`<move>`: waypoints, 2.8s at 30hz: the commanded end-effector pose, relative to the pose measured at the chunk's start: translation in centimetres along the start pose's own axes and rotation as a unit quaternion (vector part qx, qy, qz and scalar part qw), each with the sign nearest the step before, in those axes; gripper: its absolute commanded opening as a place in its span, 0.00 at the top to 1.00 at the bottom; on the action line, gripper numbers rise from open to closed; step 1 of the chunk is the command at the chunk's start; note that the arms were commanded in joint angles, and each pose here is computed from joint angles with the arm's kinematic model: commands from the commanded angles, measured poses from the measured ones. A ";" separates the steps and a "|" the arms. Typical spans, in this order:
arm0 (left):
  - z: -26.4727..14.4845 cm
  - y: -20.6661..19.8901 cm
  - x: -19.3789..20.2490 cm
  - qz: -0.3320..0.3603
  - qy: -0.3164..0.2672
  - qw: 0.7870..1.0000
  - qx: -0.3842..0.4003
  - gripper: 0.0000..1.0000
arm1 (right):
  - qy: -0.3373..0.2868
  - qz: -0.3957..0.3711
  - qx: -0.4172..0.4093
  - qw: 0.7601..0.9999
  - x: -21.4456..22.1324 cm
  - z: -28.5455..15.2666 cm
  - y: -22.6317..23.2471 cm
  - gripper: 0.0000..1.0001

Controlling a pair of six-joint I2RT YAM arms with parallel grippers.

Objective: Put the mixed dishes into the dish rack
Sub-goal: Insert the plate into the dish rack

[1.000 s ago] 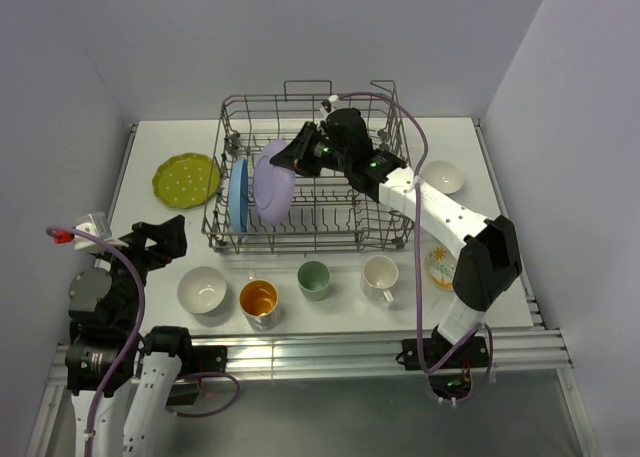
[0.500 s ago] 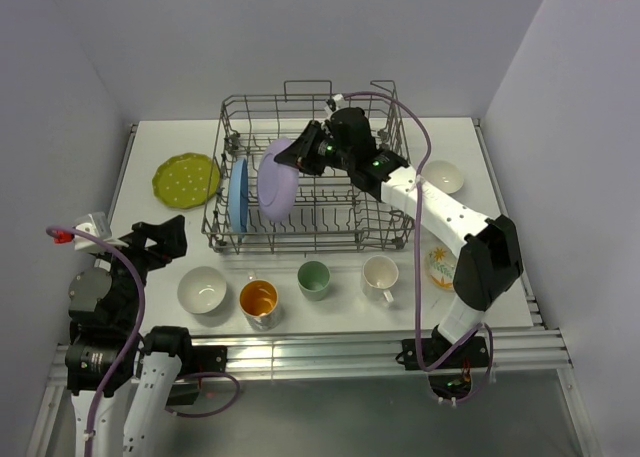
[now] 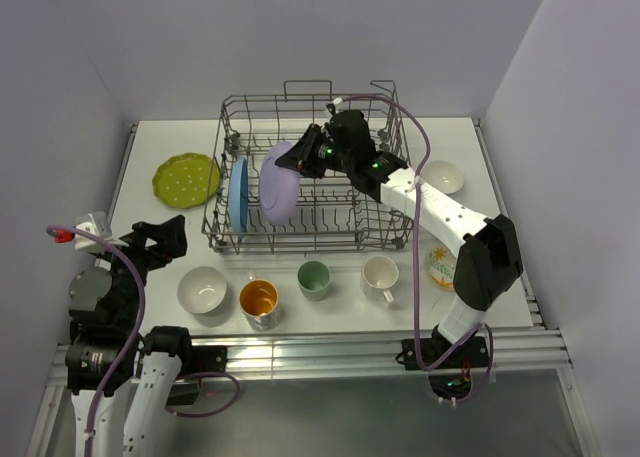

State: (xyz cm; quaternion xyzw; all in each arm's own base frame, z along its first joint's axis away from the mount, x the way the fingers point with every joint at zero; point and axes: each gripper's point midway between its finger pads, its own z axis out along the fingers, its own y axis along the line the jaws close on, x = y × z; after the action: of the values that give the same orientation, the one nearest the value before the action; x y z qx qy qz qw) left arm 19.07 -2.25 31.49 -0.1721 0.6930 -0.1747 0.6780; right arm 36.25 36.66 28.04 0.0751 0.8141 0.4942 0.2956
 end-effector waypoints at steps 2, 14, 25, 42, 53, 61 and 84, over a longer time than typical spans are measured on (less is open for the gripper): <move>0.1 -1.1 -1.1 -0.005 -0.012 1.000 0.019 0.01 | -0.030 -0.015 -0.033 0.999 -1.6 -0.7 2.0 1.00; 0.0 -1.1 -1.2 -0.002 -0.011 1.000 0.019 0.01 | -0.028 -0.021 -0.034 0.999 -1.7 -0.5 2.2 1.00; 0.1 -0.9 -0.8 -0.007 -0.009 1.000 0.016 0.01 | -0.023 -0.022 -0.038 0.999 -1.5 -0.4 2.3 1.00; 0.3 -1.1 -0.9 -0.007 -0.007 1.000 0.018 0.01 | -0.028 -0.032 0.007 0.999 -0.6 1.0 1.8 1.00; 0.3 -0.9 -0.8 -0.006 -0.006 1.000 0.015 0.01 | -0.040 -0.039 0.079 0.995 0.1 2.5 -2.2 1.00; 0.5 -1.1 -1.0 -0.003 -0.006 1.000 0.017 0.01 | -0.032 -0.058 0.104 0.992 1.8 4.2 -3.2 0.99; 0.2 -1.3 -1.0 0.001 -0.004 1.000 0.022 0.01 | -0.032 -0.127 0.060 0.990 2.6 4.0 1.3 0.20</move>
State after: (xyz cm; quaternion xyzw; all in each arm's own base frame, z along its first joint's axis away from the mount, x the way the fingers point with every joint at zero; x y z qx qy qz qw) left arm 19.57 -2.59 31.08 -0.1706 0.7023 -0.1794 0.6674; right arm 36.00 40.82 22.42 0.0208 0.8619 0.3783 0.3370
